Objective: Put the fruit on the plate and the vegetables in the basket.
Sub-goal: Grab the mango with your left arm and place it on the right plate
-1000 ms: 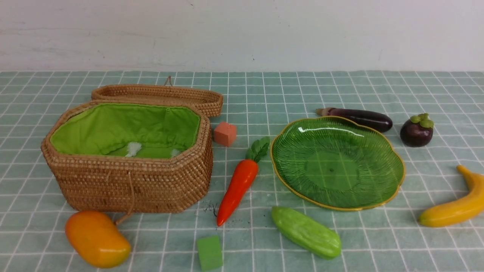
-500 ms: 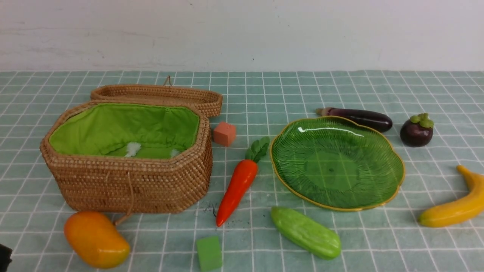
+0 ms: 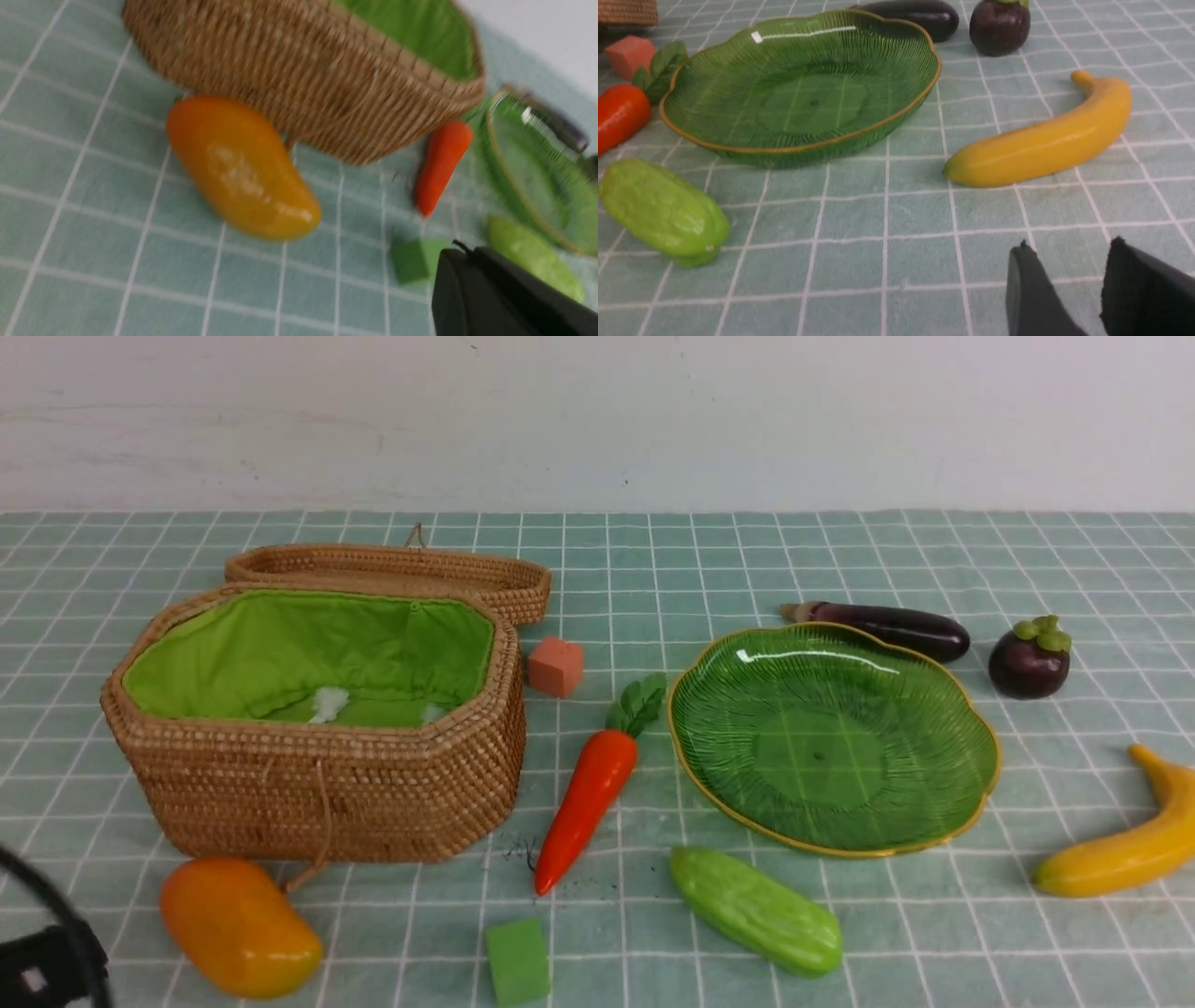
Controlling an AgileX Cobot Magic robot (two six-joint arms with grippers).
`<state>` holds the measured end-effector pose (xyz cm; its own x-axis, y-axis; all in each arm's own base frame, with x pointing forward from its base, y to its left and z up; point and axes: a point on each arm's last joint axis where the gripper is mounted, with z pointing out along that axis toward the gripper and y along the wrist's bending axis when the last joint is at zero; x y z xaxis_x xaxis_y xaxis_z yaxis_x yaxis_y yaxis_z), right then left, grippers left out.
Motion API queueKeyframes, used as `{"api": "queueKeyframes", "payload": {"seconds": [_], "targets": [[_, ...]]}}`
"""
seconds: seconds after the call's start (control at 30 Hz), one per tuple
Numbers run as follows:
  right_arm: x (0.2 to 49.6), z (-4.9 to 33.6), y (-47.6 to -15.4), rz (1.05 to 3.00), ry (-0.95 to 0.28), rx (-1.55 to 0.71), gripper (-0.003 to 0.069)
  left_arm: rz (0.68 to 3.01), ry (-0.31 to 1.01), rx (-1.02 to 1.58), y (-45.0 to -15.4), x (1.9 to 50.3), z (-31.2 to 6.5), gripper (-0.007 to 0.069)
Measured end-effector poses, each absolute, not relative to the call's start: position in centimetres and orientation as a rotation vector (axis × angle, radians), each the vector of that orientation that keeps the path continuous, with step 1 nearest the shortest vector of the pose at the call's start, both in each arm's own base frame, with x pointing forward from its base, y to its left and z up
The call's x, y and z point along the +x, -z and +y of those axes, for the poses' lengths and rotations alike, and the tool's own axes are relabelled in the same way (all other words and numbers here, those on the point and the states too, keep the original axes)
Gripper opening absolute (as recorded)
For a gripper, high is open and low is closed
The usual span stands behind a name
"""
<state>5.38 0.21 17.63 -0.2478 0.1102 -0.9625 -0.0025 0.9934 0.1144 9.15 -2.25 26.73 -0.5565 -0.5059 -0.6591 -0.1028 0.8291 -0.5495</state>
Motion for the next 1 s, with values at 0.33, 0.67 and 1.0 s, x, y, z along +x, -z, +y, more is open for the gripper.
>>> {"api": "queueKeyframes", "payload": {"seconds": [0.33,0.67,1.0], "targets": [[5.6,0.5,-19.8,1.537,-0.62,0.54,0.0222,2.561,0.45,-0.321,-25.2,11.6,-2.7,-0.0013],[3.4,3.2,-32.8,2.006,-0.552,-0.101,0.0076,2.627,0.443,-0.302,-25.7,12.4,-2.8,-0.0013],[3.5,4.6,-41.9,2.01,-0.544,-0.521,0.007,2.662,0.496,-0.203,-27.7,15.0,-5.4,-0.0013]]}}
